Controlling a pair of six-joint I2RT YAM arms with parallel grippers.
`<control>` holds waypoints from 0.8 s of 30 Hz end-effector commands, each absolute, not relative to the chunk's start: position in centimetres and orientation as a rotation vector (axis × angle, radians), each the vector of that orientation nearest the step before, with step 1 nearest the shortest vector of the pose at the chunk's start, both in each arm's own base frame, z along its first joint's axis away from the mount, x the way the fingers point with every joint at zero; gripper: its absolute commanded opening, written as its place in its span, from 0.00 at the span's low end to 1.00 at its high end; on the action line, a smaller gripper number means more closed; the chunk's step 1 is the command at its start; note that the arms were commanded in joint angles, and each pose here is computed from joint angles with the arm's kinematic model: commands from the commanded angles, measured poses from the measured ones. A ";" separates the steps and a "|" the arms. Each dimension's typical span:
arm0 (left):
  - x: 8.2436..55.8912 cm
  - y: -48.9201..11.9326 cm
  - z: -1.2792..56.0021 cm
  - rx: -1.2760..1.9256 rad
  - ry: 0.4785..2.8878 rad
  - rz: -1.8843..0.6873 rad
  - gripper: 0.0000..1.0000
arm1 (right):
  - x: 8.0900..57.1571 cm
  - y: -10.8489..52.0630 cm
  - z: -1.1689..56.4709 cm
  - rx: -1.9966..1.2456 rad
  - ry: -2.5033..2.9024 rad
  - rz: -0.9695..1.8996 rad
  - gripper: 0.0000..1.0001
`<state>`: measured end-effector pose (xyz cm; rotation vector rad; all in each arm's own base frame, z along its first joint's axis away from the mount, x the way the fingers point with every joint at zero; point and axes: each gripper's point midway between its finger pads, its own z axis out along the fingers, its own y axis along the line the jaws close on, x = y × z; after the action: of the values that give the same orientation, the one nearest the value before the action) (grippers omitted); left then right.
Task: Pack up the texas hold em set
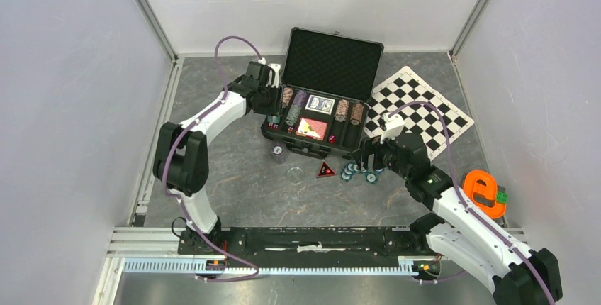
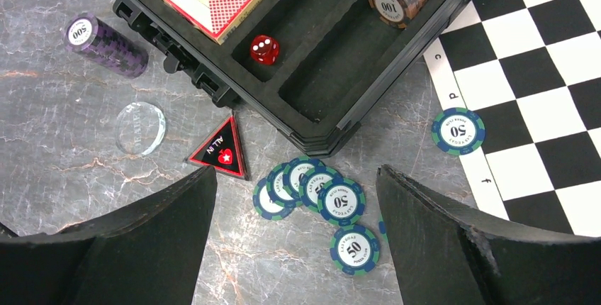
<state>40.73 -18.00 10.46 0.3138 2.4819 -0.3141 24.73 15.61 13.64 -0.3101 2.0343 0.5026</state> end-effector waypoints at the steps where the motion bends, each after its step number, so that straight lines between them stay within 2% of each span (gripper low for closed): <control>1: 44.0 -19.6 13.8 0.402 2.276 -0.295 0.24 | 25.9 15.9 16.4 -0.296 1.960 0.498 0.89; 6: 43.8 -19.9 12.4 0.452 2.319 -0.230 0.28 | 26.1 15.8 16.1 -0.294 1.972 0.489 0.89; 13: 44.0 -18.7 10.9 0.463 2.346 -0.101 0.43 | 26.0 15.8 16.1 -0.297 1.973 0.489 0.89; 16: 44.0 -18.6 10.3 0.448 2.359 -0.090 0.64 | 26.1 15.8 16.1 -0.294 1.971 0.488 0.89; 18: 44.0 -18.9 10.2 0.441 2.362 -0.103 0.99 | 26.1 15.7 16.2 -0.289 1.970 0.483 0.89; 24: 43.8 -19.0 11.9 0.418 2.329 -0.122 0.99 | 26.1 15.7 16.3 -0.275 1.969 0.490 0.89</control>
<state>42.76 -17.58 8.71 0.4298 2.4229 -0.0722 25.04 15.42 13.40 -0.2994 2.0470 0.4810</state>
